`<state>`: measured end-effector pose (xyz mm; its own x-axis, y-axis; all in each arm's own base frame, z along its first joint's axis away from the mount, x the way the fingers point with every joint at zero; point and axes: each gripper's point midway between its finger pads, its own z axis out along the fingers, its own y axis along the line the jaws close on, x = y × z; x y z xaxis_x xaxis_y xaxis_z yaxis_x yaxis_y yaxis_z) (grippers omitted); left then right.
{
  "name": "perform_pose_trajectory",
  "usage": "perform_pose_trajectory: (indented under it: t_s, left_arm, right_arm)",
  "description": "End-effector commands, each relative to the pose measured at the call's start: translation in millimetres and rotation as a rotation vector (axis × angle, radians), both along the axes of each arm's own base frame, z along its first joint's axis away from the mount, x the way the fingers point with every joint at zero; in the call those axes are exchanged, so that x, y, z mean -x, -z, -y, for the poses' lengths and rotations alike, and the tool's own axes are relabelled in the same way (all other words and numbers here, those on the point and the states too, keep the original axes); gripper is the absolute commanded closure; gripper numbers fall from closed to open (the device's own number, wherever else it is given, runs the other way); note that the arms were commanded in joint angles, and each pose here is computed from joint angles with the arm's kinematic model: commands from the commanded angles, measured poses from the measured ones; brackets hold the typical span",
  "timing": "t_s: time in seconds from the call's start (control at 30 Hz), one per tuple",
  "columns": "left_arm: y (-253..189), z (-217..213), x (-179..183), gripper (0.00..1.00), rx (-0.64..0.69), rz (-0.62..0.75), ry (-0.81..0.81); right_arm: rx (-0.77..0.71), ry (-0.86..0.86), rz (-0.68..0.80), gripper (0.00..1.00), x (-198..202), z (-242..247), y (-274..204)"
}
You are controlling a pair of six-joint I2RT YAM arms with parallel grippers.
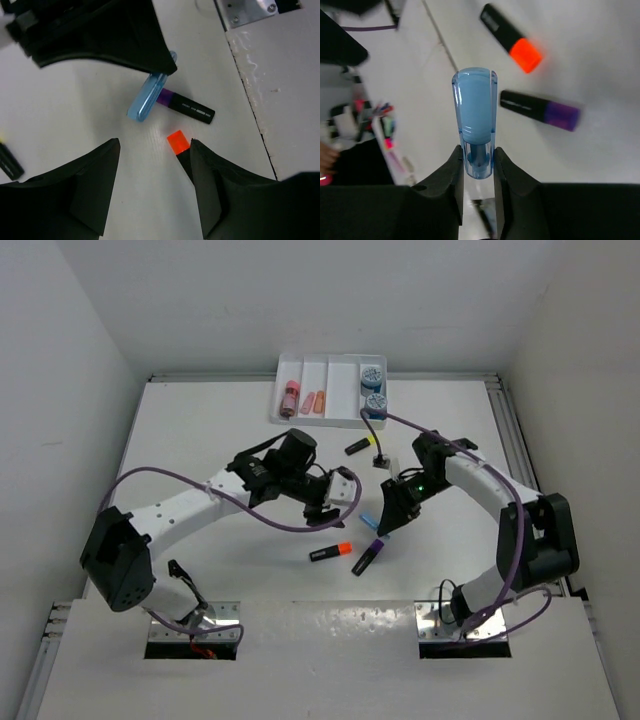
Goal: Sort the stationery into containers
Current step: Pick up the stationery from the center of the board, then place the stationery in the storage box.
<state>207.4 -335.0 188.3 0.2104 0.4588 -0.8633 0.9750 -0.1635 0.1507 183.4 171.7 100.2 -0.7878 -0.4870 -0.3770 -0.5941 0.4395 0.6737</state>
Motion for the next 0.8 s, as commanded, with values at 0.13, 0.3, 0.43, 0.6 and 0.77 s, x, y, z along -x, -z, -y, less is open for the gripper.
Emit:
perform_pose_trajectory:
  t_s: [0.13,0.3,0.43,0.6,0.77]
  left_arm:
    - [6,18,34,0.37,-0.055,0.175,0.239]
    - [12,23,40,0.38,-0.076,0.207,0.268]
    - [16,29,38,0.38,-0.096,0.251,0.254]
    - [18,29,35,0.40,-0.107,0.263,0.237]
    - [18,32,30,0.43,-0.111,0.290,0.216]
  right_arm:
    - [-0.159,0.009,-0.250,1.00,23,-27,-40]
    - [-0.178,-0.023,-0.296,1.00,27,-35,-47]
    - [-0.168,-0.057,-0.308,1.00,34,-40,-49]
    - [-0.161,-0.067,-0.355,1.00,39,-43,-47]
    - [-0.173,-0.066,-0.383,1.00,38,-44,-50]
